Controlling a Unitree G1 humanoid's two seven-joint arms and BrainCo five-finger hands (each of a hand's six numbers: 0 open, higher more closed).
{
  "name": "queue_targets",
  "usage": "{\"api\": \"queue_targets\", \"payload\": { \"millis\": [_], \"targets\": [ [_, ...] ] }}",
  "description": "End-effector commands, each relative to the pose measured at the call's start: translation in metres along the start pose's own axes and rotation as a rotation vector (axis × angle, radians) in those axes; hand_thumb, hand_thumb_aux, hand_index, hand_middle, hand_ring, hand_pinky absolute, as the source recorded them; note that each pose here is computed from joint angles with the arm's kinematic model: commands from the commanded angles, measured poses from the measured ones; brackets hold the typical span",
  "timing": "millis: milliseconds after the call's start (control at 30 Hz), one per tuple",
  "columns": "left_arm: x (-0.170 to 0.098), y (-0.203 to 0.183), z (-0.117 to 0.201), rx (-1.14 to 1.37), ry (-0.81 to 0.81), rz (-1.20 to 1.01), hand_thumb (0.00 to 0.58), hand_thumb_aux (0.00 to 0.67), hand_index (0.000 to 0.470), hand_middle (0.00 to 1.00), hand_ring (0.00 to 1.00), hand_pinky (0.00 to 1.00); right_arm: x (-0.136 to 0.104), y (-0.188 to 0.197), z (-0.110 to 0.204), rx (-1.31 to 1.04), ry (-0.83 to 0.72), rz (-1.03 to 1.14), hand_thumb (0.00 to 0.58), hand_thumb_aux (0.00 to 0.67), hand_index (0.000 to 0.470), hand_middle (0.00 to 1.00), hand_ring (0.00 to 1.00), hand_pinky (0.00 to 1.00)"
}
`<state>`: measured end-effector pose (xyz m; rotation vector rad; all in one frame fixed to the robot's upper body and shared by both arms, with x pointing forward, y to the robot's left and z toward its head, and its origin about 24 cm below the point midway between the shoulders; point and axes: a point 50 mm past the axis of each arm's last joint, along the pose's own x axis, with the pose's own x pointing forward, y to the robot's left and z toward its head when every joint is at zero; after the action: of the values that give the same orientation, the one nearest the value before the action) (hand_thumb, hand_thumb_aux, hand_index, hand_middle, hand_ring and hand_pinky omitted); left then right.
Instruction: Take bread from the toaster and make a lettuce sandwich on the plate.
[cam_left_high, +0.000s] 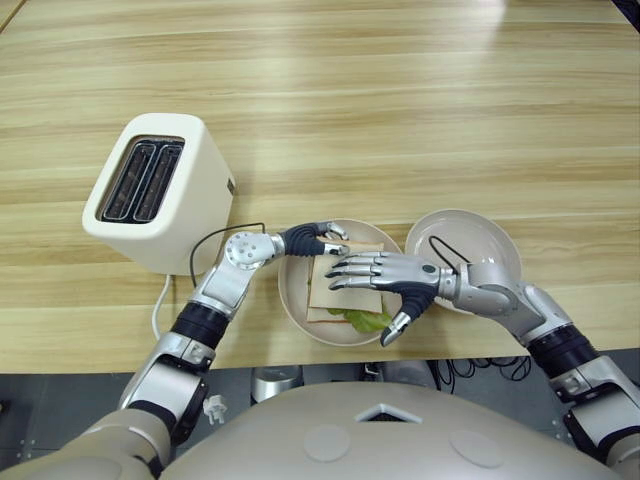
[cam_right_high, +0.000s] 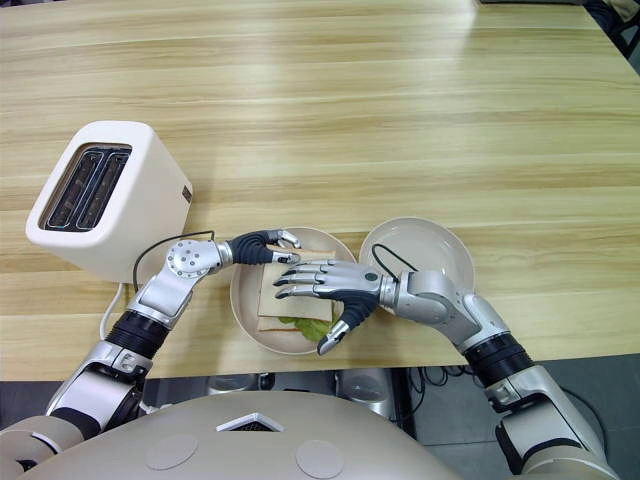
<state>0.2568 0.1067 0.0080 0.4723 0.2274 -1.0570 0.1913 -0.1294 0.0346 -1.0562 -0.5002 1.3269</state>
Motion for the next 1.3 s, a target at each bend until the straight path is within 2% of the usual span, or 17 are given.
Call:
{"api": "queue_targets", "payload": {
  "millis": [33,67,100,300,500,733,1000,1200,1233,1267,1300],
  "targets": [
    [-0.002,0.018,0.010,0.112,-0.013,0.129,0.509,0.436,0.299,1.00,1.00,1.00,-0.012,0.046,-0.006,0.133,0.108,0.290,0.000,0.000,0.000,0.00,0.00,0.00],
    [-0.003,0.024,0.009,0.155,0.013,0.180,0.116,0.071,0.049,0.70,0.70,0.70,-0.013,0.046,-0.005,0.137,0.108,0.295,0.000,0.000,0.000,0.00,0.00,0.00],
    [-0.004,0.031,0.009,0.184,0.031,0.232,0.000,0.000,0.000,0.00,0.00,0.00,-0.013,0.046,-0.005,0.137,0.109,0.296,0.000,0.000,0.000,0.00,0.00,0.00],
    [-0.020,0.070,0.024,0.411,0.090,0.587,0.000,0.000,0.000,0.00,0.00,0.00,-0.009,0.040,-0.005,0.125,0.105,0.233,0.000,0.000,0.000,0.00,0.00,0.00],
    [-0.034,0.078,0.038,0.610,0.117,0.788,0.000,0.000,0.000,0.00,0.00,0.00,-0.008,0.038,-0.007,0.115,0.108,0.201,0.000,0.000,0.000,0.00,0.00,0.00],
    [-0.039,0.066,0.054,0.589,0.010,0.836,0.000,0.000,0.000,0.00,0.00,0.00,-0.002,0.023,-0.013,0.063,0.119,0.074,0.000,0.000,0.000,0.00,0.00,0.00],
    [-0.044,0.053,0.053,0.504,-0.041,0.840,0.000,0.000,0.000,0.00,0.00,0.00,0.013,0.015,-0.010,0.022,0.058,-0.005,0.000,0.000,0.000,0.00,0.00,0.00],
    [-0.065,0.047,0.063,0.418,-0.171,0.872,0.000,0.000,0.000,0.00,0.00,0.00,0.009,-0.026,-0.010,-0.071,0.024,-0.299,0.000,0.000,0.000,0.00,0.00,0.00],
    [-0.071,0.050,0.062,0.395,-0.187,0.900,0.124,0.076,0.052,0.00,0.00,0.00,0.007,-0.036,-0.010,-0.089,0.020,-0.371,0.000,0.000,0.000,0.00,0.00,0.00],
    [-0.077,0.053,0.060,0.380,-0.191,0.929,0.301,0.205,0.141,0.07,0.07,0.07,0.005,-0.043,-0.009,-0.094,0.011,-0.430,0.000,0.000,0.000,0.00,0.00,0.00],
    [-0.082,0.055,0.058,0.365,-0.192,0.953,0.456,0.360,0.247,0.53,0.53,0.53,0.003,-0.049,-0.008,-0.092,-0.002,-0.485,0.000,0.000,0.000,0.00,0.00,0.00]
  ]
}}
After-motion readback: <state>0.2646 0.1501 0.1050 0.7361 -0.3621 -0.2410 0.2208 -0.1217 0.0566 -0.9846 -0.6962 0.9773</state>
